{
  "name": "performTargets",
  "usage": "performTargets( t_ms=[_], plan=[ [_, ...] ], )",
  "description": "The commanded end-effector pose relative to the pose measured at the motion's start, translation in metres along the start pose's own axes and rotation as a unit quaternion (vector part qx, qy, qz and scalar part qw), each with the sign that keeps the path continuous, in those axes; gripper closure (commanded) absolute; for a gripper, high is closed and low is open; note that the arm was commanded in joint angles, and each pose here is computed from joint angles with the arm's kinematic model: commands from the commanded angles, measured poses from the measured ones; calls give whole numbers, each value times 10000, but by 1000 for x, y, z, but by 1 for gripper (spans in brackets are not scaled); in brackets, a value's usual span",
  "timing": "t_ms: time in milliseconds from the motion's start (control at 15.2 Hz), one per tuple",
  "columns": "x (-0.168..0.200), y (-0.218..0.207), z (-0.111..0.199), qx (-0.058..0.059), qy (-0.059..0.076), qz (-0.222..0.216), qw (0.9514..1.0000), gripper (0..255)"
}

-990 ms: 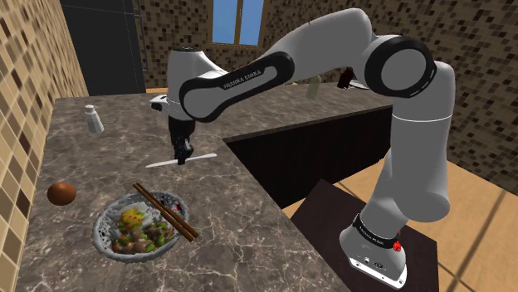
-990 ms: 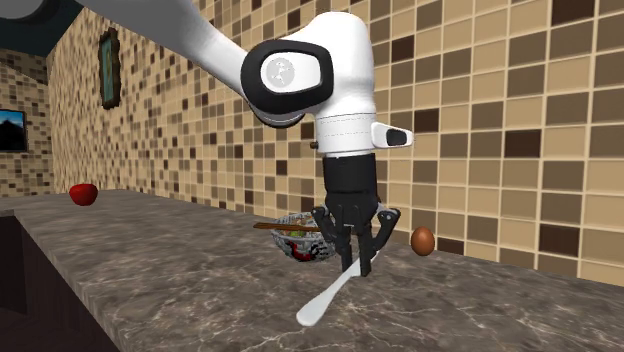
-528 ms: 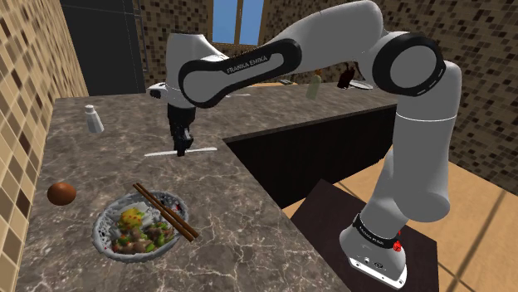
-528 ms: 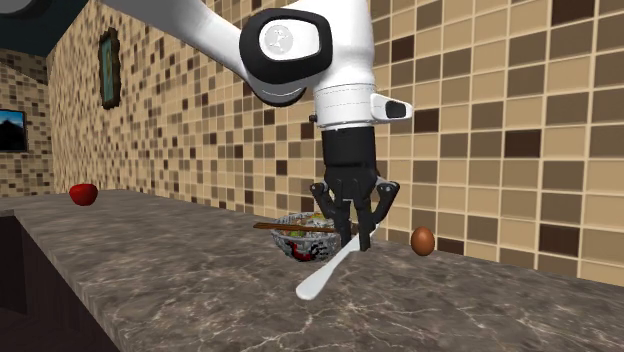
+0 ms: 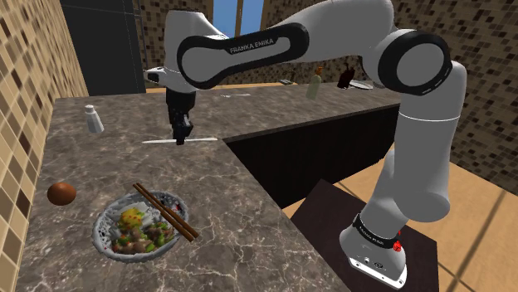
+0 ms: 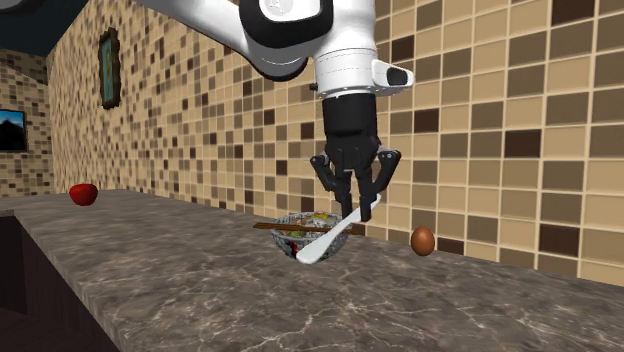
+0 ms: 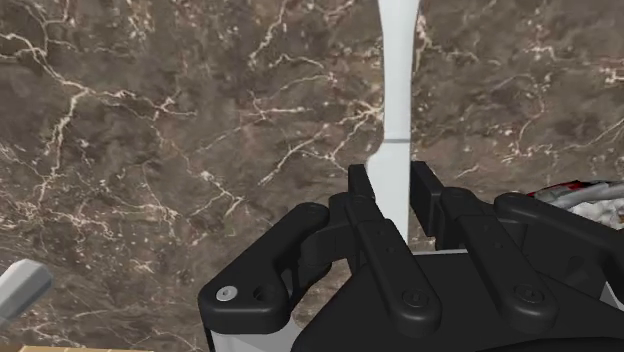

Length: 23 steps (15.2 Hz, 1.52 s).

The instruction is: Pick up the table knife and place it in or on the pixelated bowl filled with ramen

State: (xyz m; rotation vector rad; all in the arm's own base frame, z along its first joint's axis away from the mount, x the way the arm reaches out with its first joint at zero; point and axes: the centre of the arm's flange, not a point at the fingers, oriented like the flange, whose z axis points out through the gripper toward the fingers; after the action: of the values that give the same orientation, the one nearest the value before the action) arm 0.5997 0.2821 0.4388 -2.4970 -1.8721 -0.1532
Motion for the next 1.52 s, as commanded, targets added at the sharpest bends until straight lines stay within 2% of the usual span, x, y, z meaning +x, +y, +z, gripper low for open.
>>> performTargets(
  t_ms=[0,198,1452],
  plan=[
    [1,0,-10,1,-1,-1,10000,255],
    [2,1,-24,1,-1,-1,10000,255],
    [165,-186,-25,1,-1,-1,10000,255]
  ],
)
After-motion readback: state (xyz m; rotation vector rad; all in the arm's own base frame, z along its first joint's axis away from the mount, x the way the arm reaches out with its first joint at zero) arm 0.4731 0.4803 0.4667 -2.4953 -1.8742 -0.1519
